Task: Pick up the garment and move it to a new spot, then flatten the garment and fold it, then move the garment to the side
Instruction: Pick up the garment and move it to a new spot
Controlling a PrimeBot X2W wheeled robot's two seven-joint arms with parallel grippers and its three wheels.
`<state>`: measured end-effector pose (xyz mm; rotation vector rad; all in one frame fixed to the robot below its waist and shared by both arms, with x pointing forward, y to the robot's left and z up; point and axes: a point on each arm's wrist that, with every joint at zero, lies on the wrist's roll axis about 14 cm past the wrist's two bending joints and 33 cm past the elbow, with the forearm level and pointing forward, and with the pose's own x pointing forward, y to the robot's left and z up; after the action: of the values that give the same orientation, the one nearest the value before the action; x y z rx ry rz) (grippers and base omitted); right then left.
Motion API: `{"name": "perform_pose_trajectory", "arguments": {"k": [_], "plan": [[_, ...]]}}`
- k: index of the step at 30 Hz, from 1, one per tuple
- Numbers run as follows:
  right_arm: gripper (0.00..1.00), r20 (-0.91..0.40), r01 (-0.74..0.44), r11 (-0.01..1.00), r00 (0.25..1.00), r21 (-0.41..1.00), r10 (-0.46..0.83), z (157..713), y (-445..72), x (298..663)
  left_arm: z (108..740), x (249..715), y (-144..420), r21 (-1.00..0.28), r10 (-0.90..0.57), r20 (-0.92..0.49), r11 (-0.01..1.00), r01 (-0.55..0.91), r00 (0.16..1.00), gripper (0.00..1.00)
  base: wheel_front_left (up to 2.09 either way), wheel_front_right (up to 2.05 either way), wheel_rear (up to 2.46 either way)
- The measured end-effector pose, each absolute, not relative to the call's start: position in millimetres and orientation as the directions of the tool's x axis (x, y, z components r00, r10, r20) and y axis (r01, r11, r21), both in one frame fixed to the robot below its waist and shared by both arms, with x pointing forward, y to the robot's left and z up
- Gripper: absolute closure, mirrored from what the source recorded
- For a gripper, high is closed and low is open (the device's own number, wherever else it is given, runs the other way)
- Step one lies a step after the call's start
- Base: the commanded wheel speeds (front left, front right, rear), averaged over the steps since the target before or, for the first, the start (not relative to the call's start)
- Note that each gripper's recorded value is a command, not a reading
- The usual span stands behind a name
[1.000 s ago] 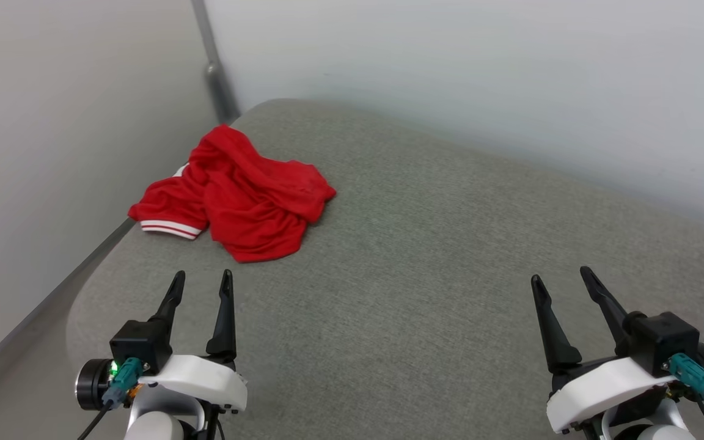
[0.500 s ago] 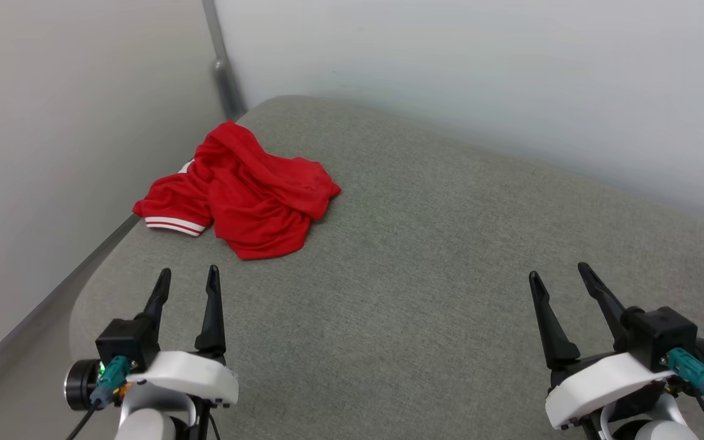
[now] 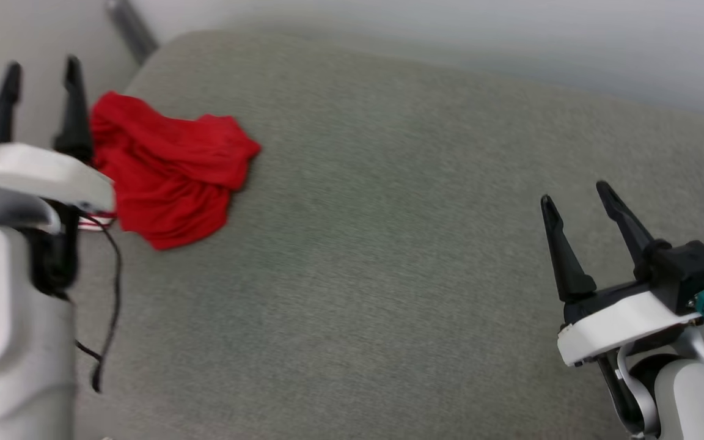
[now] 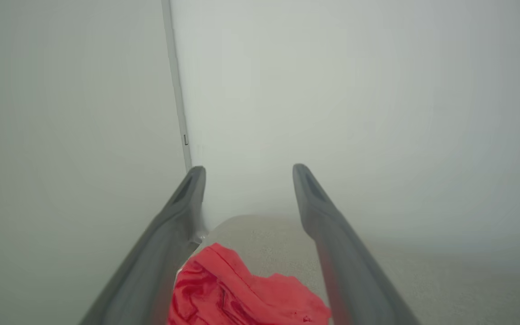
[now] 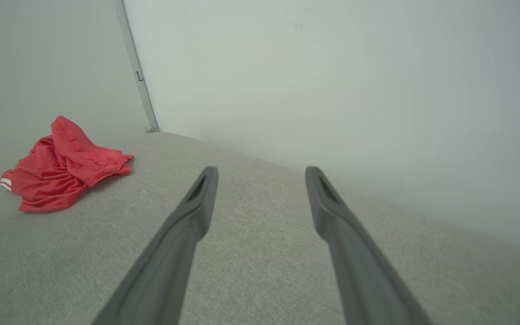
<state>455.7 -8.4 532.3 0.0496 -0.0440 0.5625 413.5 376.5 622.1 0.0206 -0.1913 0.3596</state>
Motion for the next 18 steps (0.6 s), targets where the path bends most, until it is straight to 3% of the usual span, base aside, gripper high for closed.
{"name": "perform_pose_trajectory", "arguments": {"k": [4, 8, 14, 18], "plan": [[0.0, 0.029, -0.477, 0.877, 0.879, 0.055, 0.476, 514.6, -32.4, 470.1, 612.3, 455.8, 384.7, -0.008, 0.318, 0.06, 0.948, -0.318, 0.946, 0.0, 0.0, 0.0, 0.0], [0.0, 0.013, -0.432, 0.899, 0.902, 0.067, 0.432, 497.7, -50.2, 485.1, 557.7, 484.7, 394.2, -0.021, 0.288, -0.238, 0.953, -0.302, 0.928, 0.0, 0.0, 0.0, 0.0], [0.0, -0.036, -0.356, 0.93, 0.932, 0.092, 0.36, 463.3, -79.1, 497.9, 464.4, 482.5, 414.9, -0.02, 0.249, -0.65, 0.939, -0.345, 0.717, 0.0, 0.0, 0.0, 0.0], [0.0, -0.076, -0.312, 0.944, 0.944, 0.106, 0.32, 440.1, -94.5, 502.3, 411.1, 470.9, 412.0, -0.024, 0.208, -0.807, 0.923, -0.384, 0.552, 0.0, 0.0, 0.0, 0.0]]}}
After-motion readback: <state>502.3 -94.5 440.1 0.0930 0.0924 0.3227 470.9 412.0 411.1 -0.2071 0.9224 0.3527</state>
